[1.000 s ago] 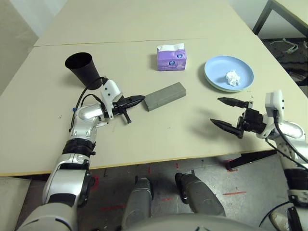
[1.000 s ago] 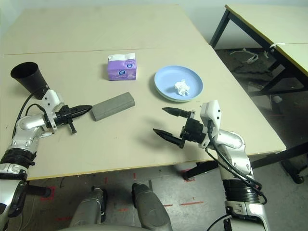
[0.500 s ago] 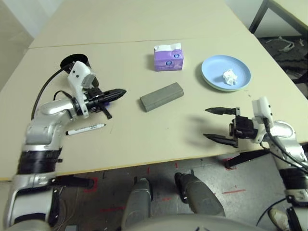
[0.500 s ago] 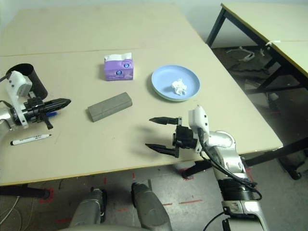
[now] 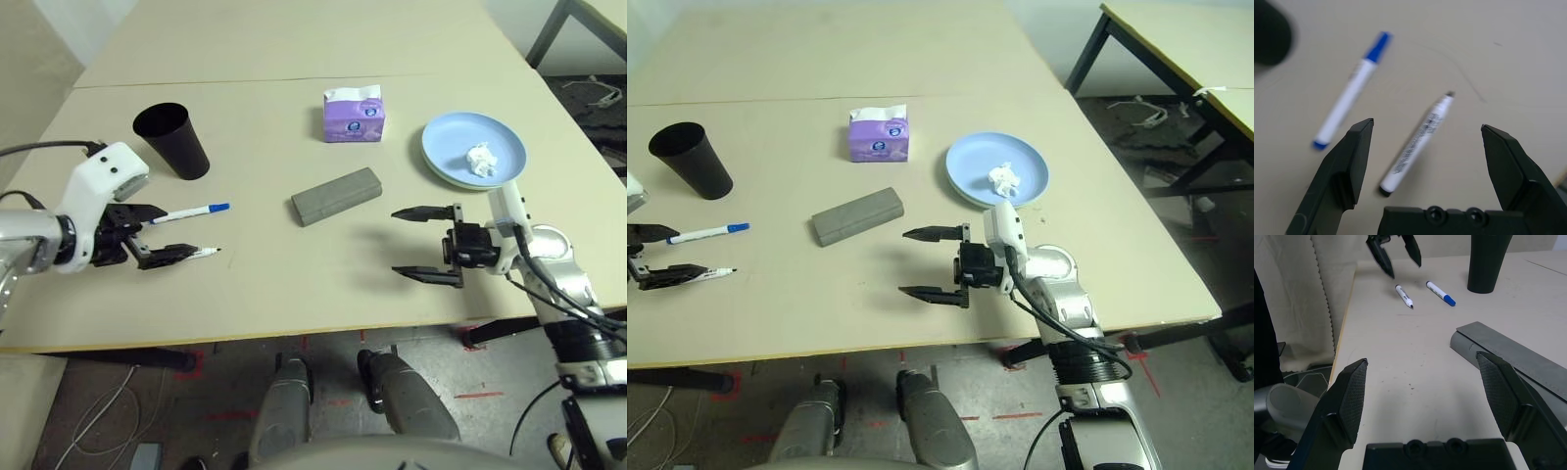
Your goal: Organize and tidy the items on the table.
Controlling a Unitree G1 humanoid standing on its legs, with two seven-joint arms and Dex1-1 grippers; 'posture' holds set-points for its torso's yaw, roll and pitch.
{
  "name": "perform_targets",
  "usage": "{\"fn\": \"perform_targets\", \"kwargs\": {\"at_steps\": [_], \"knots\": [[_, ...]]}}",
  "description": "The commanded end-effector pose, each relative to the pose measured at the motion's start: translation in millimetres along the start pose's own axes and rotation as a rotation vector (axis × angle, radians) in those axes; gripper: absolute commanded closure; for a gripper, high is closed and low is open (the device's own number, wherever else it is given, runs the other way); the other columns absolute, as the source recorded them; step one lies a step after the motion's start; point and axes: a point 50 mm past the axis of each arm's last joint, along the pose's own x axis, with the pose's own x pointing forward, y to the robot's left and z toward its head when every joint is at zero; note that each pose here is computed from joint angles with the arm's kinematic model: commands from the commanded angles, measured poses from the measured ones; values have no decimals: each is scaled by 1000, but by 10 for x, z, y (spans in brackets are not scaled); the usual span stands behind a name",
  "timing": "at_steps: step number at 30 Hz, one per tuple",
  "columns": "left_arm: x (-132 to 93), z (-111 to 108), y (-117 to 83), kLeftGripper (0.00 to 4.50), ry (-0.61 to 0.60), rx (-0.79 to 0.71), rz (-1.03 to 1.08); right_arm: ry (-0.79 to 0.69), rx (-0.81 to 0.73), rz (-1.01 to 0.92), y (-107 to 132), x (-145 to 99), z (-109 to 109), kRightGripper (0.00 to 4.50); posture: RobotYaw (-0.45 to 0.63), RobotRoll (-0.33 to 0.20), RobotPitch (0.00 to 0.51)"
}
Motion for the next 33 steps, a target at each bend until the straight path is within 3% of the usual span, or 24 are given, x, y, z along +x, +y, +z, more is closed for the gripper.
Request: {"fn": "perform_targets", "kwargs": {"at_steps": [1, 6, 18, 25, 27, 33], "knots": [[43, -31, 68, 31, 62, 88, -24, -4, -9, 21, 15, 68, 25, 0, -113, 0, 200], [181, -32, 128, 31, 71, 155, -96, -13, -13, 16, 41, 98, 56, 0, -141, 0, 205], [316, -283, 185, 31, 216, 261, -201, -5, -12, 2, 94, 90, 69, 0, -164, 0, 202], [393, -395, 191, 31, 224, 289, -201, -4, -17, 6, 77, 100, 96, 0, -160, 0, 197], [463, -402, 201, 31, 175, 305, -170, -5, -20, 7, 70, 109, 109, 0, -162, 0, 193], [622, -471, 190, 1880, 86, 334, -126, -10, -22, 11, 81, 142, 121, 0, -164, 0, 190]]}}
